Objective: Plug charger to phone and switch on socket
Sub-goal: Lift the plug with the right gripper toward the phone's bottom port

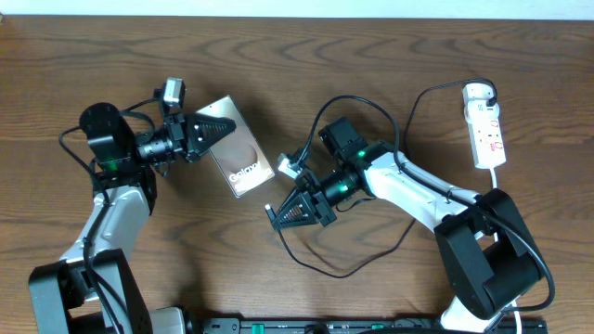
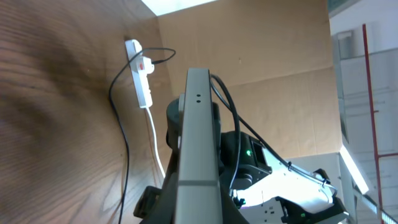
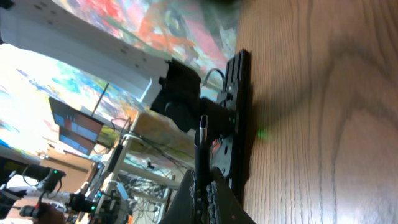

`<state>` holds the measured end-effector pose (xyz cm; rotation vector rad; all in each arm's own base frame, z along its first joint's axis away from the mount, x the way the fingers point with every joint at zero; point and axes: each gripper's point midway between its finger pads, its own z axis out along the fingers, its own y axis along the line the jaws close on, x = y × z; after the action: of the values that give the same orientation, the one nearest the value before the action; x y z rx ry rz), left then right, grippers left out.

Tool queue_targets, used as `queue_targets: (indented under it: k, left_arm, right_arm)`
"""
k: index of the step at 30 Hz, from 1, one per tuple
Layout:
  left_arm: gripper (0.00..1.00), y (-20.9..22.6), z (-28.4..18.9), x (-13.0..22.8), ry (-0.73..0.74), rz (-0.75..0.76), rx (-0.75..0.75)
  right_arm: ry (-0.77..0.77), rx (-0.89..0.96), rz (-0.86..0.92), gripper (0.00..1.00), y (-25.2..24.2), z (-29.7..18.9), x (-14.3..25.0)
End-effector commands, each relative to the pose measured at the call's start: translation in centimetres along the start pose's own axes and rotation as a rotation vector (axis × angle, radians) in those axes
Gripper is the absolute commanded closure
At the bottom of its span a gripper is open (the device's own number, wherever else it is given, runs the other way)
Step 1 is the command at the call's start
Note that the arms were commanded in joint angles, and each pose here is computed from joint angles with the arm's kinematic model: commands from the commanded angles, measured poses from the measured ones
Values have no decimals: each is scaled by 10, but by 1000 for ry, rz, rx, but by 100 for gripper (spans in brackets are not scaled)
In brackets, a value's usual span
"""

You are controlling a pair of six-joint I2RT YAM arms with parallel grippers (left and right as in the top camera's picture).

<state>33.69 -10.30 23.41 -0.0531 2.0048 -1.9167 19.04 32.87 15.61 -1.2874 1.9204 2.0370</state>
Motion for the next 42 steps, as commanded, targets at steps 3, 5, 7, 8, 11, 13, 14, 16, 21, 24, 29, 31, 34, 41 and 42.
queue_targets:
  k: [3, 5, 7, 8, 11, 13, 14, 16, 21, 24, 29, 31, 34, 41, 42]
  left_arm:
    - [93, -15, 3, -2, 32, 84, 16]
    - [93, -15, 3, -2, 32, 97, 16]
    - [93, -15, 3, -2, 32, 101, 16]
    - [92, -15, 3, -2, 32, 101, 16]
    - [92, -15, 3, -2, 32, 111, 16]
    - [92, -15, 3, -2, 32, 112, 16]
    - [93, -15, 3, -2, 32, 115, 16]
    - [92, -15, 3, -2, 32, 116, 16]
    - [92, -15, 3, -2, 32, 116, 16]
    - [93, -15, 3, -2, 32, 119, 16]
    - [93, -15, 3, -2, 32, 127, 17]
    - [93, -15, 3, -2, 32, 130, 17]
    - [93, -16, 5, 0, 38, 154, 19]
    - [93, -17, 13, 5, 65, 187, 29]
    - [93, -17, 13, 5, 65, 187, 29]
  right_arm:
    - [-24, -59, 39, 99, 10, 0, -13]
    - [-26, -60, 35, 99, 10, 0, -16]
    - [-30, -71, 26, 99, 11, 0, -17]
    - [-33, -80, 23, 99, 13, 0, -18]
    - [-37, -86, 21, 99, 13, -1, -20]
    - [-38, -85, 18, 99, 13, -1, -21]
    - [-39, -84, 16, 99, 13, -1, -22]
    - [-40, -84, 14, 99, 13, -2, -22]
    - [-47, -79, 15, 99, 11, -5, -23]
    - [-48, -78, 14, 99, 11, -5, -23]
    - [-49, -78, 11, 99, 11, -5, -24]
    - [-49, -78, 14, 99, 11, -5, -25]
    - [-51, -78, 19, 99, 10, -6, -29]
    - [-52, -78, 19, 99, 10, -6, -33]
    - [-52, -78, 19, 99, 10, -6, -33]
